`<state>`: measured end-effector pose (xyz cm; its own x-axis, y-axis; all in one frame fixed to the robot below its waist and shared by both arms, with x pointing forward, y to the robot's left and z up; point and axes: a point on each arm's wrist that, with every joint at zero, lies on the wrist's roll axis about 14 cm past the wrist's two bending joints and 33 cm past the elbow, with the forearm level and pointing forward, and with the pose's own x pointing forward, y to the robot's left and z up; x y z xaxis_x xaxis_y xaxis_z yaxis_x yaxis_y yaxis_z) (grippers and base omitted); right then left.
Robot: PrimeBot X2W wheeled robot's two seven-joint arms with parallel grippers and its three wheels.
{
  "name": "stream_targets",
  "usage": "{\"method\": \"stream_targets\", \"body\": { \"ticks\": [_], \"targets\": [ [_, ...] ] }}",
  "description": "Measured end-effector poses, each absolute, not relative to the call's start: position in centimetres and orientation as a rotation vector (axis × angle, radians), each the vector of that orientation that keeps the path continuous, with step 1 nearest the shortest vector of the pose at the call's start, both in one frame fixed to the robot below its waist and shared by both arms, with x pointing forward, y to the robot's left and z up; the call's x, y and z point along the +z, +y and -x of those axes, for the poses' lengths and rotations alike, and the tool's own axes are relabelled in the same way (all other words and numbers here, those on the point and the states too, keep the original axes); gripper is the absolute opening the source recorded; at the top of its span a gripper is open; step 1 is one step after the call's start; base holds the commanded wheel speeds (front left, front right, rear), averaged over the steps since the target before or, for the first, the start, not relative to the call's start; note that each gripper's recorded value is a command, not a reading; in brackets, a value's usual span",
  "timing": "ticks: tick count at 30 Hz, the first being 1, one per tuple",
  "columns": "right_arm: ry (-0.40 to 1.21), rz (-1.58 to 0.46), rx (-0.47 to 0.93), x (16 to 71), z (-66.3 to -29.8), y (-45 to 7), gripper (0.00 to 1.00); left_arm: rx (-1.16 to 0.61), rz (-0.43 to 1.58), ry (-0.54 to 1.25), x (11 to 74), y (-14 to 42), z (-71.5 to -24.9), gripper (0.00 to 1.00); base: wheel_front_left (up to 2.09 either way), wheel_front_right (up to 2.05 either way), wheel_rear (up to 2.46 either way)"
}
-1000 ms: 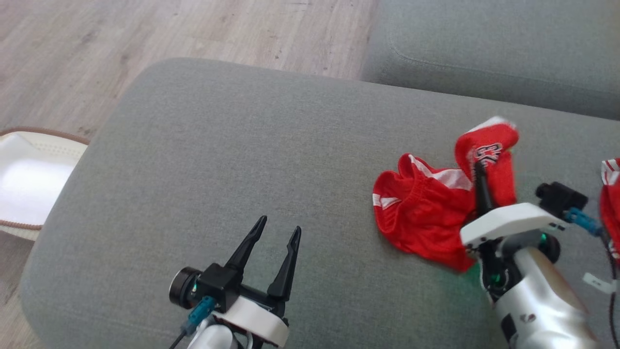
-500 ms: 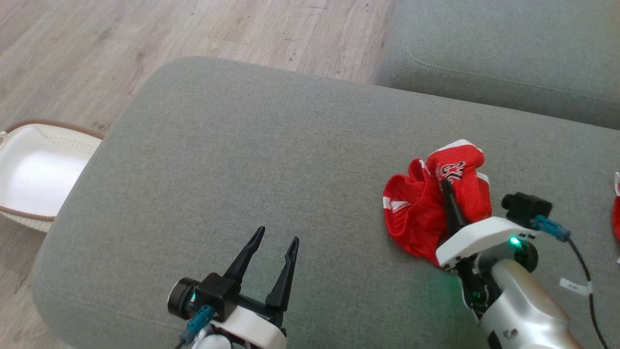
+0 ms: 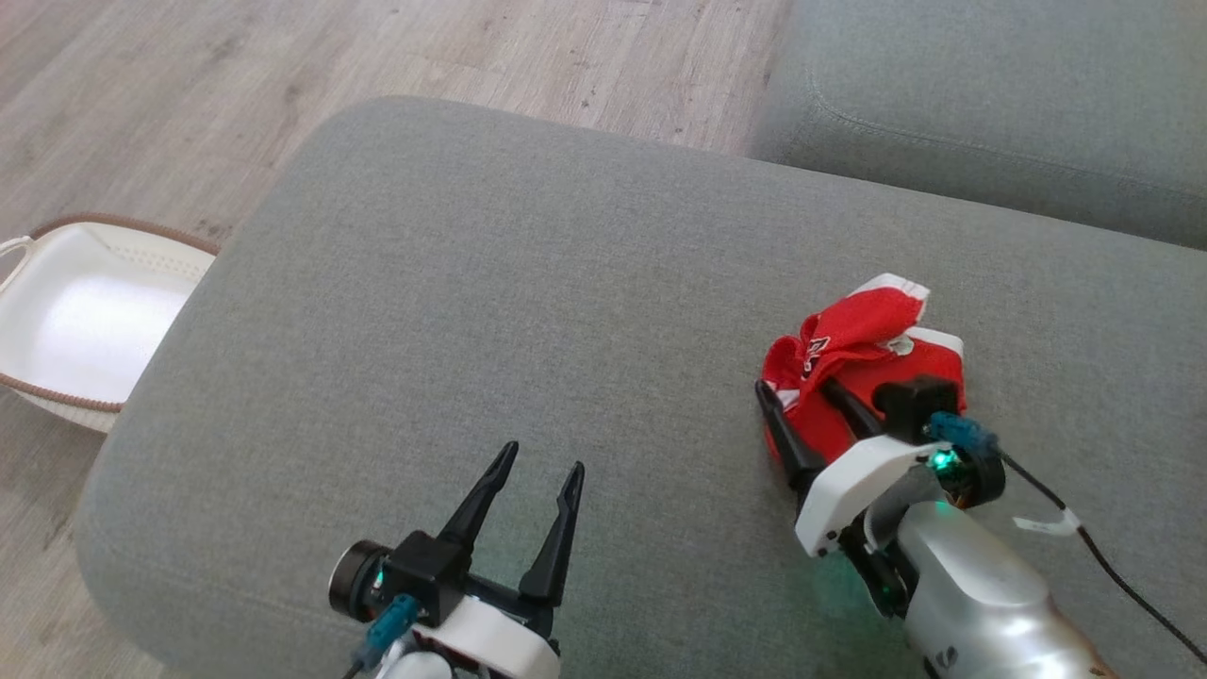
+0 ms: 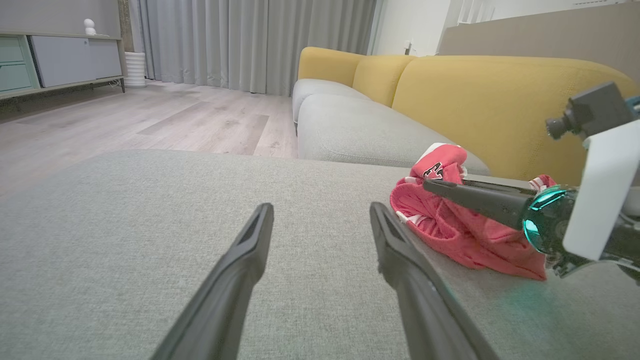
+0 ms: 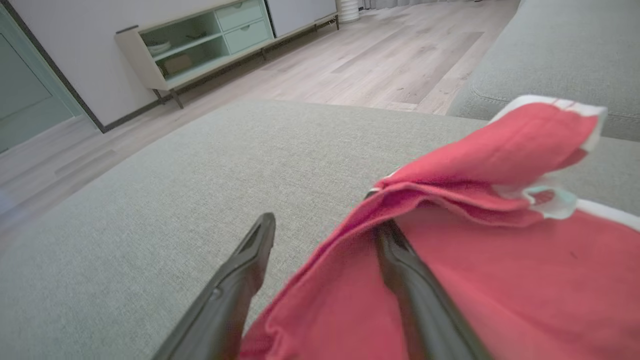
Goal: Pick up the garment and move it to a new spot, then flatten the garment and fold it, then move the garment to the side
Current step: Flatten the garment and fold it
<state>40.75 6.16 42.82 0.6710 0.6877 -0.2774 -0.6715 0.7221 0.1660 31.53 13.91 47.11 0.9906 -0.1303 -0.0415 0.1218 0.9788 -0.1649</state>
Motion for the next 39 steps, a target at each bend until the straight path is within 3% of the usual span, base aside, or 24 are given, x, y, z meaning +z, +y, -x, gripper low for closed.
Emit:
{"method": "stream_targets", "body": {
  "ticks": [8, 20, 30, 34, 39],
  "targets": [
    [0.331, 0.072, 0.857, 42.0, -39.4, 7.7, 1.00, -0.122, 0.163, 0.054, 47.0, 14.0, -31.3, 1.00, 0.00, 0.00, 0.00],
    [0.368, 0.145, 0.881, 40.8, -39.0, 7.7, 1.00, -0.114, 0.172, 0.062, 46.8, 14.1, -31.2, 1.00, 0.00, 0.00, 0.00],
    [0.294, -0.024, 0.760, 44.3, -41.1, 5.6, 1.00, -0.130, 0.173, 0.013, 48.3, 13.8, -32.3, 1.00, 0.00, 0.00, 0.00],
    [0.209, -0.068, 0.663, 46.7, -43.0, 1.6, 1.00, -0.140, 0.176, -0.034, 49.8, 13.6, -33.2, 1.00, 0.00, 0.00, 0.00],
    [0.142, -0.067, 0.533, 47.4, -43.0, -4.4, 1.00, -0.152, 0.182, -0.099, 51.9, 13.4, -34.2, 1.00, 0.00, 0.00, 0.00]
  ]
}}
